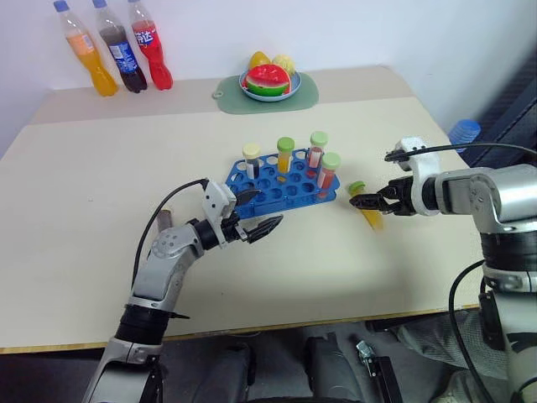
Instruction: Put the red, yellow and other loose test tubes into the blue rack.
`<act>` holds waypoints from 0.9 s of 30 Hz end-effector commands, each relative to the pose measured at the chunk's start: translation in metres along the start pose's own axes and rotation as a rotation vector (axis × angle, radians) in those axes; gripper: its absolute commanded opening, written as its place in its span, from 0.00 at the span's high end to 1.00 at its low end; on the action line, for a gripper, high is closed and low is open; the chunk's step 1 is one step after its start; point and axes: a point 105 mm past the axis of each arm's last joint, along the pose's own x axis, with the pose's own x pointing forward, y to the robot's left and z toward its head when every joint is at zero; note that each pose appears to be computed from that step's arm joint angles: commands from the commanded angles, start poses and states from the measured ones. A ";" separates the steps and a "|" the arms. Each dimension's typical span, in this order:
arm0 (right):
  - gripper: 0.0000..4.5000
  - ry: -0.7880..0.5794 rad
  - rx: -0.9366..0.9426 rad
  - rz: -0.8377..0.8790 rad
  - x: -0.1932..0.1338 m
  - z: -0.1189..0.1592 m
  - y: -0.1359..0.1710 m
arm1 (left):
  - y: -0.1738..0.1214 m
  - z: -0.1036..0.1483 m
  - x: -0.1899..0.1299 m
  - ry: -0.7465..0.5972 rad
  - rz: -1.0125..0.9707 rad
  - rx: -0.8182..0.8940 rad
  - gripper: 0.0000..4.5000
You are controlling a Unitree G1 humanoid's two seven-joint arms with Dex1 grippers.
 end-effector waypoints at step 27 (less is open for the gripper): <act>0.82 -0.186 -0.771 0.287 -0.030 -0.028 0.034 | 0.000 0.011 -0.009 -0.018 0.002 0.027 0.00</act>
